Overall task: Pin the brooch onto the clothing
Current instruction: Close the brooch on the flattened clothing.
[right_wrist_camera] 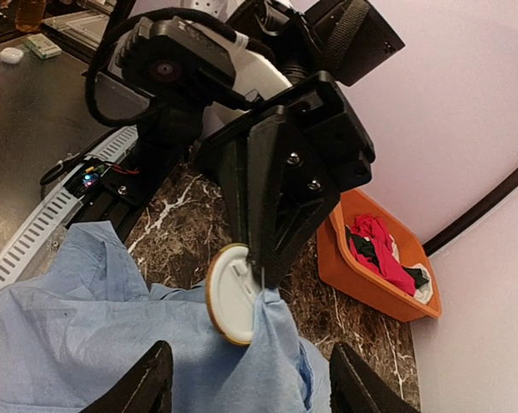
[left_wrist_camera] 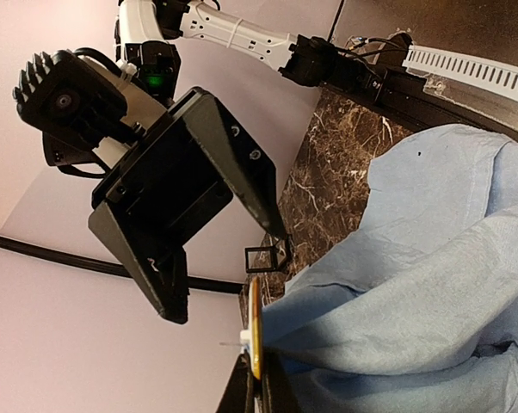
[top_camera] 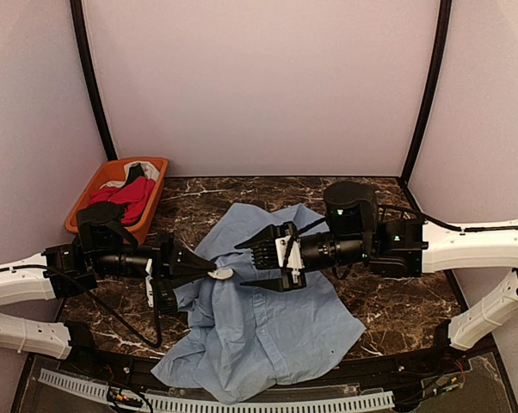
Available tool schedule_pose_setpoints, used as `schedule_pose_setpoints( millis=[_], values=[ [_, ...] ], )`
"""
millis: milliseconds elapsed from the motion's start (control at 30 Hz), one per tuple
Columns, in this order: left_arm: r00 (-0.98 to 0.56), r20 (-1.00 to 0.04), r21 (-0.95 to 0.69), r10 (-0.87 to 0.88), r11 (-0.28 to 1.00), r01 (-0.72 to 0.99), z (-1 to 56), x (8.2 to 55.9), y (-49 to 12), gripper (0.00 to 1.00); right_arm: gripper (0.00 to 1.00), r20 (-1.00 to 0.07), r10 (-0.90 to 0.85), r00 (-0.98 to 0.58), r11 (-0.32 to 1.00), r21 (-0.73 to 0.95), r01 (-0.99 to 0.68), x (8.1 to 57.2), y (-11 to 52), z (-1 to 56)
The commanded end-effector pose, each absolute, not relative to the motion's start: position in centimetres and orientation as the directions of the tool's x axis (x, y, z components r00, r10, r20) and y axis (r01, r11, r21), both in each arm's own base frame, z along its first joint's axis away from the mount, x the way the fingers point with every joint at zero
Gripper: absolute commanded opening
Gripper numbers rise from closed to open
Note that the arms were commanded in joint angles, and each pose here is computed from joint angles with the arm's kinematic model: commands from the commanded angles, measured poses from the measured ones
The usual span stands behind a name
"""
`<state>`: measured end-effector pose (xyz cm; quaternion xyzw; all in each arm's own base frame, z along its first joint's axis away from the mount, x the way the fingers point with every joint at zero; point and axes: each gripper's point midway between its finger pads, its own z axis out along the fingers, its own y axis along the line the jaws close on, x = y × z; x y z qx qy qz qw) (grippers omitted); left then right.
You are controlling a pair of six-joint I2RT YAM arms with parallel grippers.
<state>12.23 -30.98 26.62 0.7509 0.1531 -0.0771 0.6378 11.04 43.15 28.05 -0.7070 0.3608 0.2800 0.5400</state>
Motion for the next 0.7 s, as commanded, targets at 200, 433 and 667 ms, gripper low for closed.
schedule_pose_setpoints(
  millis=[200,433,667],
  values=[
    [0.948,-0.310,0.939,0.068,-0.131,0.317,27.7,11.1,-31.1,0.01,0.60,-0.803,-0.217,0.555,-0.130,-0.539,-0.832,12.2,45.0,28.8],
    [0.949,-0.308,0.940,0.068,-0.134,0.314,27.7,11.1,-31.1,0.01,0.49,-0.802,-0.189,0.566,-0.140,-0.549,-0.824,12.0,45.5,28.7],
    [0.948,-0.308,0.939,0.075,-0.136,0.316,27.6,11.2,-31.2,0.01,0.39,-0.810,-0.117,0.575,-0.167,-0.555,-0.815,10.6,44.9,29.7]
  ],
)
